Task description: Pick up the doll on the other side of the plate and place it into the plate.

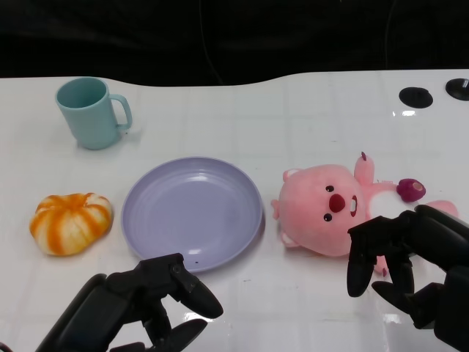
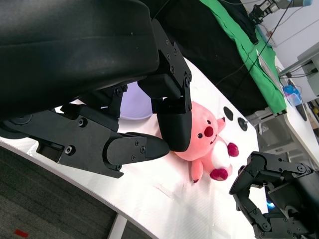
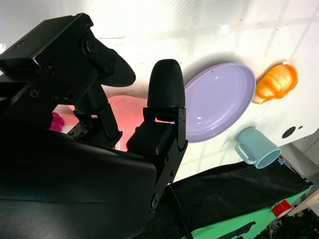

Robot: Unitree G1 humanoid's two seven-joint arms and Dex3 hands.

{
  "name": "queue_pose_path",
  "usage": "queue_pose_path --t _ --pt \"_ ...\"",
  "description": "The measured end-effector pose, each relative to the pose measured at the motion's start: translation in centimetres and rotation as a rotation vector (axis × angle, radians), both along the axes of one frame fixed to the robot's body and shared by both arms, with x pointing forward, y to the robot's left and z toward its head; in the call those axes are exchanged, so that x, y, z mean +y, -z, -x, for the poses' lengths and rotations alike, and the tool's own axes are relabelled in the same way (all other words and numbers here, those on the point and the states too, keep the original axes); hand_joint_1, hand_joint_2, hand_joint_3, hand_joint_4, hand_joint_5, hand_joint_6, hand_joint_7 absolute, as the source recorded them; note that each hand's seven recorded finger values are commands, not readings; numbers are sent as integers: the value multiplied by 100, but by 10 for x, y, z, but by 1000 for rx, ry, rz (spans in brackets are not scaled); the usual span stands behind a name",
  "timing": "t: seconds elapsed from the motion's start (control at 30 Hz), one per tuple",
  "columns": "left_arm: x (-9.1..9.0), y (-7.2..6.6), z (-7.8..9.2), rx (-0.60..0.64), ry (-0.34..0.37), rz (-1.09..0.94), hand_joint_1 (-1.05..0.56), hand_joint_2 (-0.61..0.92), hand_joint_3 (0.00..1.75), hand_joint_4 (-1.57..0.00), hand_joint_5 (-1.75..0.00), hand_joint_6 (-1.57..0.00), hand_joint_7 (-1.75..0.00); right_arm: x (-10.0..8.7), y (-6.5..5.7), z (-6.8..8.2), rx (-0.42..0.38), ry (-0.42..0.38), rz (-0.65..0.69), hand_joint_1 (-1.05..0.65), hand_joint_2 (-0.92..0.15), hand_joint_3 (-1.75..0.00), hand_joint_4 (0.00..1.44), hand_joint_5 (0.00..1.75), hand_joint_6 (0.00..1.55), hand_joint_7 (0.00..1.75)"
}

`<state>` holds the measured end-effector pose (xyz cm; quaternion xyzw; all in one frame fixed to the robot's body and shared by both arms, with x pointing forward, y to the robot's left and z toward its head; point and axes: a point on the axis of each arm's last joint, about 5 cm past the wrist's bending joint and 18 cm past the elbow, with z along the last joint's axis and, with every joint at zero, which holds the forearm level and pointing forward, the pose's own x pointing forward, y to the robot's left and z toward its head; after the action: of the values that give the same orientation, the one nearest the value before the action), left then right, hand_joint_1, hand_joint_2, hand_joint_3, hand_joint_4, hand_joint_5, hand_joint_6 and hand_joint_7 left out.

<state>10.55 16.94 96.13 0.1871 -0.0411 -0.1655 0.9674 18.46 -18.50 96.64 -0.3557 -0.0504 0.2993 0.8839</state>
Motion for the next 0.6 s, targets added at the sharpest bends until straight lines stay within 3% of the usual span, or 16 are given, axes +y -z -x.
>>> queue_pose_path --t 0.6 --pt "0 0 -1 -1 1 0 -25 92 41 -65 -165 -64 -106 0 0 0 11 3 4 0 -38 -122 85 166 84 120"
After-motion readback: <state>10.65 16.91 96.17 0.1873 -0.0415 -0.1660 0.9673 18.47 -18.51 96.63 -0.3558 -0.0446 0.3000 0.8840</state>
